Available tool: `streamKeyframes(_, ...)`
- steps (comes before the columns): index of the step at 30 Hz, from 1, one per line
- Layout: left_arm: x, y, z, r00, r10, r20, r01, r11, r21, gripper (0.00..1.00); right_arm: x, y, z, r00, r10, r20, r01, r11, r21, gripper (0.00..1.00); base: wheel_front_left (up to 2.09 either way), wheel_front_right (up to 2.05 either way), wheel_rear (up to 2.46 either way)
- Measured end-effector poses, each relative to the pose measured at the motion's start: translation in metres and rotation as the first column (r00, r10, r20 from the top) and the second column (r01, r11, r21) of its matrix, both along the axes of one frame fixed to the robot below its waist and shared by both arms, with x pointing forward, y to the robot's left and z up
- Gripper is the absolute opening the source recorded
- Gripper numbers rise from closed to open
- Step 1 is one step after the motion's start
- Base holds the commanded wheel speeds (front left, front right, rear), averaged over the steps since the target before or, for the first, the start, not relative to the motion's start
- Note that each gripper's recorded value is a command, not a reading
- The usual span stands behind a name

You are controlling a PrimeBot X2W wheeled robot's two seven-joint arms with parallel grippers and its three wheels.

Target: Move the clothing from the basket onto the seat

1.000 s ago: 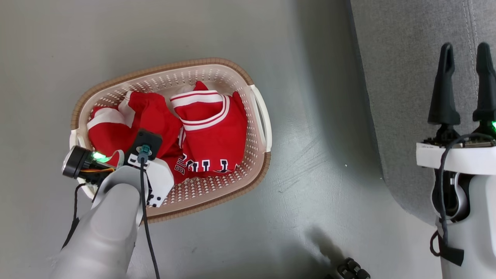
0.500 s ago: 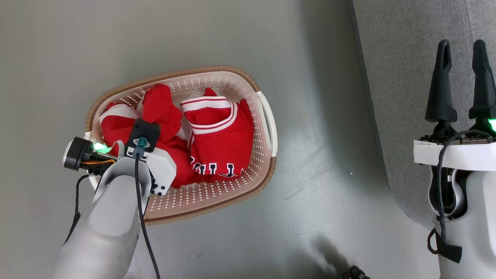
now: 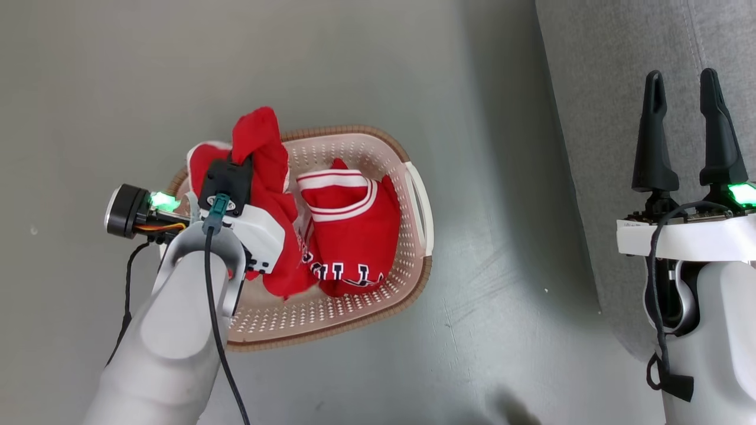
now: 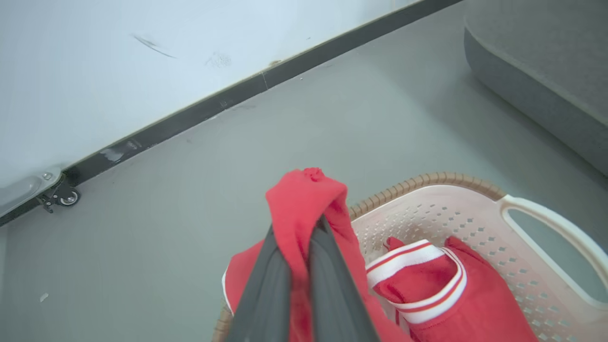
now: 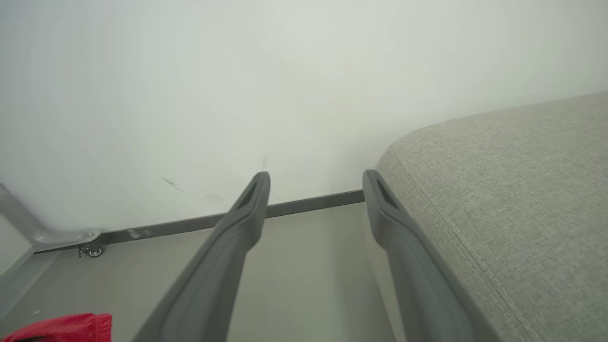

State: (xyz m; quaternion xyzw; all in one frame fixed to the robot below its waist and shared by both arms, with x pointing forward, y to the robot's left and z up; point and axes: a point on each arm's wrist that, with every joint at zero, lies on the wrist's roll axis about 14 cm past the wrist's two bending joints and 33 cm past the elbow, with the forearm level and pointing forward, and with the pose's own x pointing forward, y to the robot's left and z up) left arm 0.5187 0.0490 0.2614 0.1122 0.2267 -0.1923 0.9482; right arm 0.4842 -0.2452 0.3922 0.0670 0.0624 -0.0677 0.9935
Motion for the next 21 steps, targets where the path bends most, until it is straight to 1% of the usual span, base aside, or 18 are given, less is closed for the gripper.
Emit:
streamKeyframes(11,0.013,0.011,0.071,0.983,0.069,0.172,-0.057,0.995,-0.079,0.00,0.003,0.010,0.027,0.998,0.030,0.055,-0.029,1.000,-0.011,1.00,0.00,0.00,0.00)
streamKeyframes(21,0.014,0.034,0.137,0.936,0.144,0.320,-0.106,0.986,-0.132,0.00,0.001,0.021,0.052,0.993,0.064,0.101,-0.061,0.998,-0.030,1.00,0.00,0.00,0.00)
